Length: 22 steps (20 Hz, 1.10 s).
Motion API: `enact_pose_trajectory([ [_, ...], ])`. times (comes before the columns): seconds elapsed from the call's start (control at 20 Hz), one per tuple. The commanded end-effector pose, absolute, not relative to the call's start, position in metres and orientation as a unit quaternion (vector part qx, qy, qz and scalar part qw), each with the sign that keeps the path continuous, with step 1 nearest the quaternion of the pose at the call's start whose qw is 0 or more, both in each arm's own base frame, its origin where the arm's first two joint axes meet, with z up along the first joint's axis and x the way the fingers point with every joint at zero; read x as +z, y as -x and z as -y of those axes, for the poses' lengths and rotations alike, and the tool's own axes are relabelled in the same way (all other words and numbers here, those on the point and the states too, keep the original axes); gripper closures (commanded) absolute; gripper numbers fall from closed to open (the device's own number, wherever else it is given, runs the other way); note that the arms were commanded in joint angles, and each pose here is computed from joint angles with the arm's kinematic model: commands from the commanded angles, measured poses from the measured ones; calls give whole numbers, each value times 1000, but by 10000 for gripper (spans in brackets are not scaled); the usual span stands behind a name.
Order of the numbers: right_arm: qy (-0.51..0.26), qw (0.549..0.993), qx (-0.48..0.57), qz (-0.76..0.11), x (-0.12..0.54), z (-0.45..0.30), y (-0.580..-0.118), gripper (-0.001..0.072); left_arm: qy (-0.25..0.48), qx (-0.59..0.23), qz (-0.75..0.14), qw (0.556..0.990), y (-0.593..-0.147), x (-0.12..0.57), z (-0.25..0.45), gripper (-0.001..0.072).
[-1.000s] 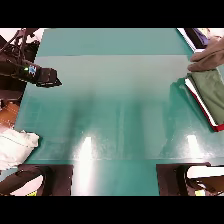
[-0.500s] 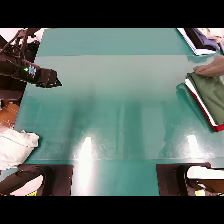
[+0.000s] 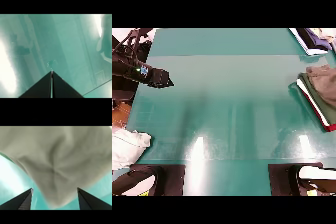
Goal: Fold the shirts.
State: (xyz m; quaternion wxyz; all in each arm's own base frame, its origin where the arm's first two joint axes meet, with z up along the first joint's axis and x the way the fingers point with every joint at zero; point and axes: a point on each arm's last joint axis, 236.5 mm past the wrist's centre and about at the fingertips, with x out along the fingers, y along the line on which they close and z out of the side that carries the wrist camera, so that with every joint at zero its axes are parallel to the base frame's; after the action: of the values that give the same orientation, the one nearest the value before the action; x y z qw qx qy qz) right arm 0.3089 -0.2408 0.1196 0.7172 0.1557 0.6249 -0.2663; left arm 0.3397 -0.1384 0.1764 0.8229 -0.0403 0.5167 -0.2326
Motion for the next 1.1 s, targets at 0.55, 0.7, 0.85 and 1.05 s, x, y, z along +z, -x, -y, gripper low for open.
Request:
enact_pose_trajectory([
  [0.55,-201,815,-101,-534,183,118,-359,511,50,-227,-478,847,-359,187,140,682],
  [0.7,-170,836,-45,-520,202,70,-366,681,53,-226,-468,853,-364,190,140,682],
  [0.85,-139,858,-7,-494,219,35,-374,681,53,-225,-468,853,-364,190,140,682],
  [1.05,-118,865,29,-486,225,4,-378,681,53,-225,-468,853,-364,190,140,682],
])
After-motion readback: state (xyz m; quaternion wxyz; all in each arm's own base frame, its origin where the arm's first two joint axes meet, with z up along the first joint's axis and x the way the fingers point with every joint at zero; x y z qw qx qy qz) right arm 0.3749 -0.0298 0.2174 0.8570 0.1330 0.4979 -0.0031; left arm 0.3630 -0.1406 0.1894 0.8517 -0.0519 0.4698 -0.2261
